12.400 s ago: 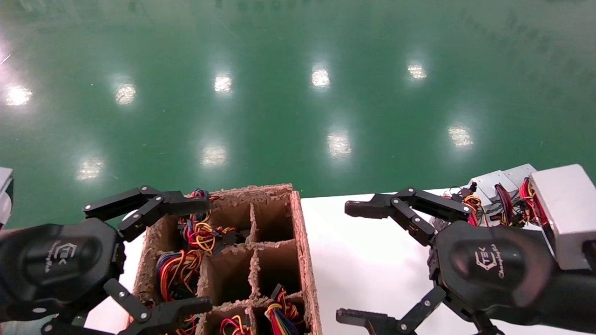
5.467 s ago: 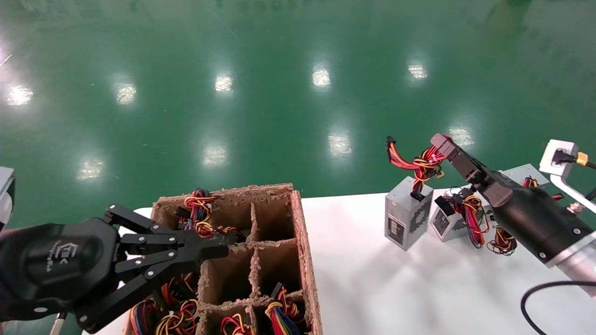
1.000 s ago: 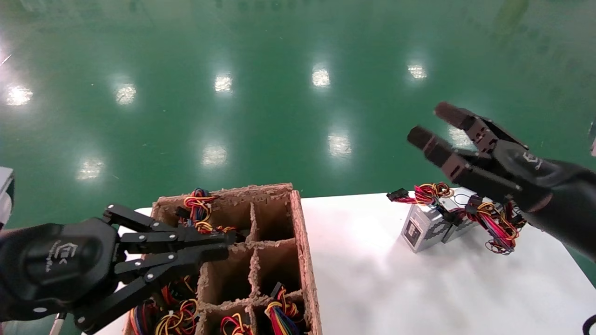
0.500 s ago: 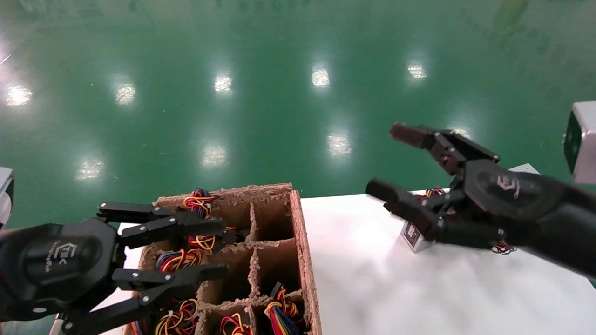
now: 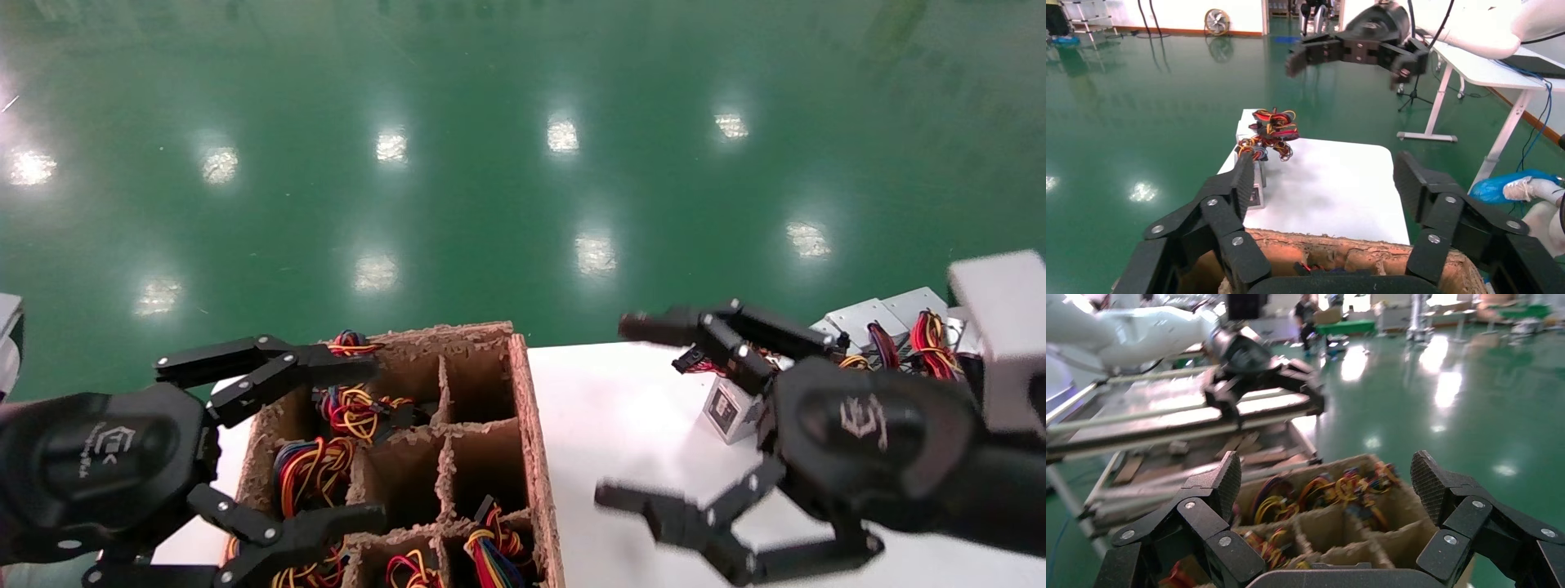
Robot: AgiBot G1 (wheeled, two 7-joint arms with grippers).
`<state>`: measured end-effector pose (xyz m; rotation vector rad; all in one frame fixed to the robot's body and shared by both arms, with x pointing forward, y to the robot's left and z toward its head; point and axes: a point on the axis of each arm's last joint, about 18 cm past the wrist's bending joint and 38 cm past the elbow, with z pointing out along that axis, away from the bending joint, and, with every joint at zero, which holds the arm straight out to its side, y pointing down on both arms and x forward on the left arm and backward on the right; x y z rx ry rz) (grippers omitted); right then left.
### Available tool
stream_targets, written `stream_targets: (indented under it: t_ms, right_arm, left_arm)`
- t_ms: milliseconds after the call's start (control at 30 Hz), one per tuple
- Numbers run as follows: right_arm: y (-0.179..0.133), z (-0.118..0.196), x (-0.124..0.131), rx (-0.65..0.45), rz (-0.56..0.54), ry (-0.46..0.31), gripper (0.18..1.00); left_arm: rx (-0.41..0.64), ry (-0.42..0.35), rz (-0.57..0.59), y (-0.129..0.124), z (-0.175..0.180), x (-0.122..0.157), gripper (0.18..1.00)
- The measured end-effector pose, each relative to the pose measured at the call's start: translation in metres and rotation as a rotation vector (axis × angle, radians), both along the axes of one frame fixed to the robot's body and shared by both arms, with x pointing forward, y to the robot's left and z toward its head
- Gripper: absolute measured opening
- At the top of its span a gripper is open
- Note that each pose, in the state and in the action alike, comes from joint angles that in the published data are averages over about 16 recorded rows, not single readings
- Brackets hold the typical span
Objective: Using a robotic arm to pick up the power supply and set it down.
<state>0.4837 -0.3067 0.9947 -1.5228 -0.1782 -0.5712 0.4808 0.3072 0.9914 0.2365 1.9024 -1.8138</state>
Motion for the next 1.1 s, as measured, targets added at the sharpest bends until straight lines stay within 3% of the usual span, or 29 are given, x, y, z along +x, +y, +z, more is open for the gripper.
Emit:
stream_targets:
  t_ms: [267,467,1100]
  right_arm:
    - [0.0049,-0.003,-0.0092,-0.09,0.03,-0.008,1.001]
    - [0.0056,-0.004,-0.0109,-0.109,0.036,-0.009,1.001]
    - [0.0048,-0.003,-0.0088,-0.087,0.029,-0.006,1.001]
  left_arm:
    - [0.0,0.0,0.0,0.0001,0.0,0.0,0.878]
    - [0.0,0.0,0.0,0.0001,0.0,0.0,0.95]
    - [0.0,0.0,0.0,0.0001,0.0,0.0001,1.0]
